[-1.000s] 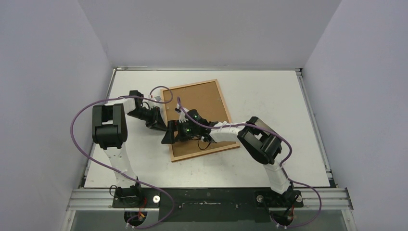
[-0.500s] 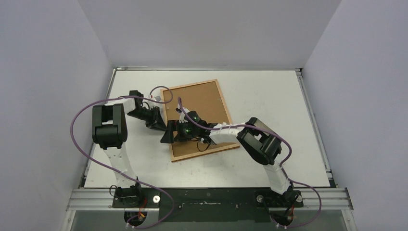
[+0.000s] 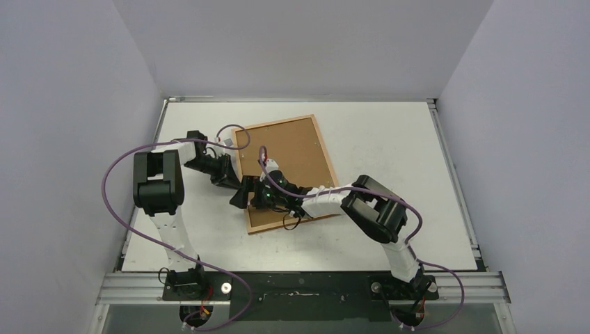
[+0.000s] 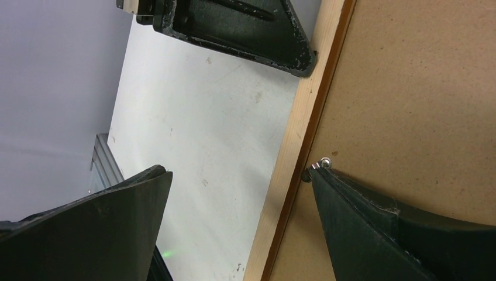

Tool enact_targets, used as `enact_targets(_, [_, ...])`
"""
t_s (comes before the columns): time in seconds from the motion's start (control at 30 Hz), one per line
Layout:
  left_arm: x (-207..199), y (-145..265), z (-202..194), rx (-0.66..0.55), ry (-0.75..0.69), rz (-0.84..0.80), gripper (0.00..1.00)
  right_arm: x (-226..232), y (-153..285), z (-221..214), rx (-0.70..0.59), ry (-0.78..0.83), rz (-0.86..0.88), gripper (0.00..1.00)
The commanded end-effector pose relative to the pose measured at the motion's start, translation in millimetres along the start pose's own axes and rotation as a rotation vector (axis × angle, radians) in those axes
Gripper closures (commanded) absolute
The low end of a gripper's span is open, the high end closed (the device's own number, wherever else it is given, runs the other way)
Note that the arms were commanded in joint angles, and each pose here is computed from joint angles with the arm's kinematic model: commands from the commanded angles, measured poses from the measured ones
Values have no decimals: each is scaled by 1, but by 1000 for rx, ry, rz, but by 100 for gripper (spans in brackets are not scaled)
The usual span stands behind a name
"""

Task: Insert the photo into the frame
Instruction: Install the photo frame at the center of the board.

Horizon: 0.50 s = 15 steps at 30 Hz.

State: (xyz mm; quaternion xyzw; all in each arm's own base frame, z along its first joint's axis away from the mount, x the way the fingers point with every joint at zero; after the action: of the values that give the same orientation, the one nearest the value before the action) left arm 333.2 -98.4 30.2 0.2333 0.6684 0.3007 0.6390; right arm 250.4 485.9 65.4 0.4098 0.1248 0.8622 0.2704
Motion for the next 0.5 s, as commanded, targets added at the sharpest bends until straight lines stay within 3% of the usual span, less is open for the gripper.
enact_targets(0.0, [17,-15,-3,19,-63,69,92,-5,0,-14,-24,-24,-86,3])
enact_targets(0.47, [17,-13,0,20,-69,71,93,1,16,-27,3,-15,-109,4])
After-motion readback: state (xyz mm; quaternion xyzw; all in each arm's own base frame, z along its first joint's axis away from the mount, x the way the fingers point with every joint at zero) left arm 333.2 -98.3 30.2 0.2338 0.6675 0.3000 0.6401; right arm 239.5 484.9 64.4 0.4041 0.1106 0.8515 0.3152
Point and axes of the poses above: each gripper's point midway between its finger pads, its own y axis back along the fingers, its own x axis along the line the jaws close on, z = x × y, the point moved 1 cm from there along y, back along the fingers, and after that the axes turned 8 degrees about y, right-handed, at the moved point
